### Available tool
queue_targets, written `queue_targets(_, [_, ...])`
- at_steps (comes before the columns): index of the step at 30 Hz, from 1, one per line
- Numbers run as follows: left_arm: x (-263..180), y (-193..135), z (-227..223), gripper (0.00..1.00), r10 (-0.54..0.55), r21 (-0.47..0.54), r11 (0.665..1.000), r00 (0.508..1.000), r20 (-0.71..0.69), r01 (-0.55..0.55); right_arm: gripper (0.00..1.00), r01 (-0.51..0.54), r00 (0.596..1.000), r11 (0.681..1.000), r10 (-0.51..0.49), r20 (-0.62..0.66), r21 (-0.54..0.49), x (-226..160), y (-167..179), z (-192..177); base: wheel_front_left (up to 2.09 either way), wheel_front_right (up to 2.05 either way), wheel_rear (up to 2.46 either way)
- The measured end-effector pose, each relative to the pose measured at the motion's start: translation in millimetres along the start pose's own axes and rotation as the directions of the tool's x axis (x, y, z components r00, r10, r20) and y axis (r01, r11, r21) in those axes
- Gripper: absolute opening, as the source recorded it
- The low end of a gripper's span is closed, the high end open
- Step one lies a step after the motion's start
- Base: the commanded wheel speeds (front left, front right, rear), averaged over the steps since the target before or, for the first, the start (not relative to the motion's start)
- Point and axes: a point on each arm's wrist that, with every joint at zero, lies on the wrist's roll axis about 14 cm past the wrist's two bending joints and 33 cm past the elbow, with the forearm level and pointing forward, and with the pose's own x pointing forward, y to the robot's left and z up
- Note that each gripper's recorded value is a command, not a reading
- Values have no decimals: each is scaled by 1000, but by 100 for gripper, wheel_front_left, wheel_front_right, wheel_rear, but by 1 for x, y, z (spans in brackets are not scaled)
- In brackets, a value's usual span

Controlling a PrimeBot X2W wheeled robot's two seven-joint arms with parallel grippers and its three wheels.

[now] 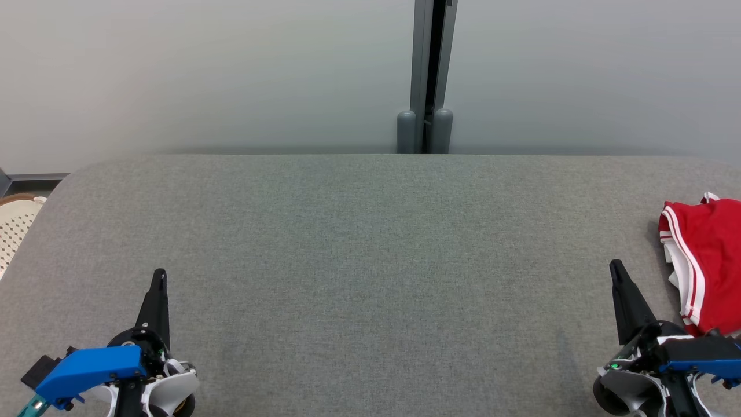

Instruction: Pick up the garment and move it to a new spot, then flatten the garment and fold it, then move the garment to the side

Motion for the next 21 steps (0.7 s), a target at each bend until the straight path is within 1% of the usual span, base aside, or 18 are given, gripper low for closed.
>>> queue_targets(21, [0,0,0,0,0,0,1000,1000,0,0,0,1,1000,1000,-1,0,0,0,0,0,0,0,0])
